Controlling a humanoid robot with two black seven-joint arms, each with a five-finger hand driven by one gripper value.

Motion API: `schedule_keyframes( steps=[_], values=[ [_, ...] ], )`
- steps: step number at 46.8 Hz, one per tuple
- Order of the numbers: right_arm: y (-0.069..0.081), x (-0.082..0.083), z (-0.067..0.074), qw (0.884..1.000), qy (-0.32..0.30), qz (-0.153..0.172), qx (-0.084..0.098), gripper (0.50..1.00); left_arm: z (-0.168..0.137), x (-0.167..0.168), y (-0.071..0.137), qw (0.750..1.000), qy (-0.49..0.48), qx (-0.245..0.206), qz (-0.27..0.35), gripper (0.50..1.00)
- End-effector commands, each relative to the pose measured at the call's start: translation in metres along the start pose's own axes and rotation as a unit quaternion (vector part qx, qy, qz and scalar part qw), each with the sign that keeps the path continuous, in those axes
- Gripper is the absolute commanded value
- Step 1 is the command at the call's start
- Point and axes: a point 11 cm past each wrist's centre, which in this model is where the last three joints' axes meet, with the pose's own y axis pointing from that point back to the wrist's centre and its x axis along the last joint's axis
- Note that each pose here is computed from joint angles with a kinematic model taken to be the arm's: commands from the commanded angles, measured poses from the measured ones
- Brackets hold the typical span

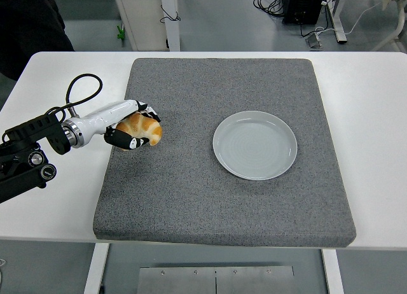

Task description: Place the bread on the plate

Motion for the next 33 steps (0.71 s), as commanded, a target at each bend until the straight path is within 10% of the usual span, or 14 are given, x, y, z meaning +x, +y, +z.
schedule_keyframes(
  steps=[1, 33],
  values=[
    [0.0, 0.0, 0.0, 1.0, 0.0, 0.0, 0.0, 1.0, 0.002, 0.004, -0.001, 1.0, -0.002, -0.002, 0.003, 0.5],
    [0.0, -0.001, 0.001, 1.0, -0.001, 0.0, -0.001, 1.0, 0.03, 0.079, -0.004, 0.998, 0.003, -0.031, 0.047, 0.5]
  ],
)
